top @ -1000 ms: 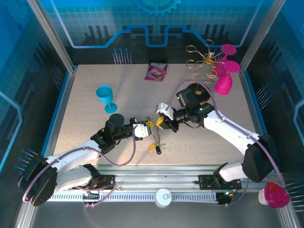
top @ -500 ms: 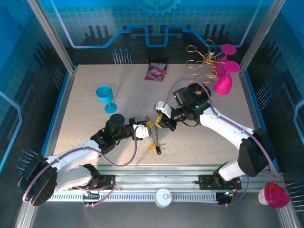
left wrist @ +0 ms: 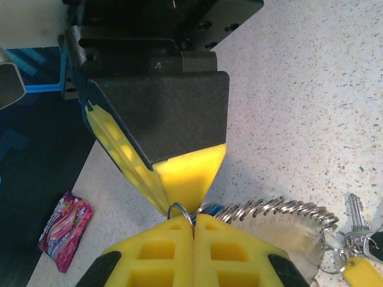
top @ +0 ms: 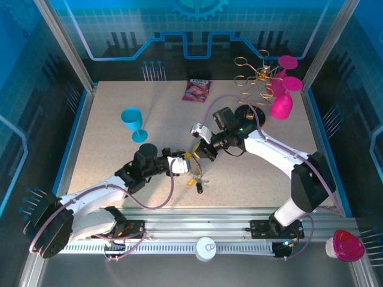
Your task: Put the keys on the keyring
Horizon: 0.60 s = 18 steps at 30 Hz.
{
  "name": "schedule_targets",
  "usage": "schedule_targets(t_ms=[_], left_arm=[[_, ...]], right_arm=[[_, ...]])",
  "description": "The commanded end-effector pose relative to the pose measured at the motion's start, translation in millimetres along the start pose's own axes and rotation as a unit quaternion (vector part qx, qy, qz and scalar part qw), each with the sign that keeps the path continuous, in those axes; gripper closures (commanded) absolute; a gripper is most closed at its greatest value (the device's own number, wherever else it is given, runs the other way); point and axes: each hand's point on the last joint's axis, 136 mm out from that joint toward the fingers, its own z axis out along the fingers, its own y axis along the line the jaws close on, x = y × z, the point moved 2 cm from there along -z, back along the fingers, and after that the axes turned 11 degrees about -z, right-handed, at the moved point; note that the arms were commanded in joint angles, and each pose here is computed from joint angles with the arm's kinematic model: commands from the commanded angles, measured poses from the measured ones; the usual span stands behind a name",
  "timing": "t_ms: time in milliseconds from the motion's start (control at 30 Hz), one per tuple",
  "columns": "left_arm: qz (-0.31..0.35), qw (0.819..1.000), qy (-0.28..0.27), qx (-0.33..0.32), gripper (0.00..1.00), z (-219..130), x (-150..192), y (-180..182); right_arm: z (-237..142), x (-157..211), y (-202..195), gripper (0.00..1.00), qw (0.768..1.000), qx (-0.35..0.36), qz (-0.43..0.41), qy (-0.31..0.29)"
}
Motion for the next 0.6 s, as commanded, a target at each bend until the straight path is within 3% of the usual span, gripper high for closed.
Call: schedule_targets(t_ms=[0, 233, 567], left_arm=[[0.029, 0.997, -0.053, 0.039, 1.00, -1, -17, -17], [0.011, 0.996, -0.074, 0.058, 1.00, -2, -25, -22], [-0.022, 0.993, -0.103, 0.058, 1.00, -5, -33, -18]], right_arm=[[-8, -19, -21, 1.00, 0.999, 0.021, 0.000, -0.036], [-5, -22, -14, 1.00, 0.996, -0.058, 0.015, -0.060], [12, -21, -39, 1.00, 0.986, -0.118, 0.067, -0.093]])
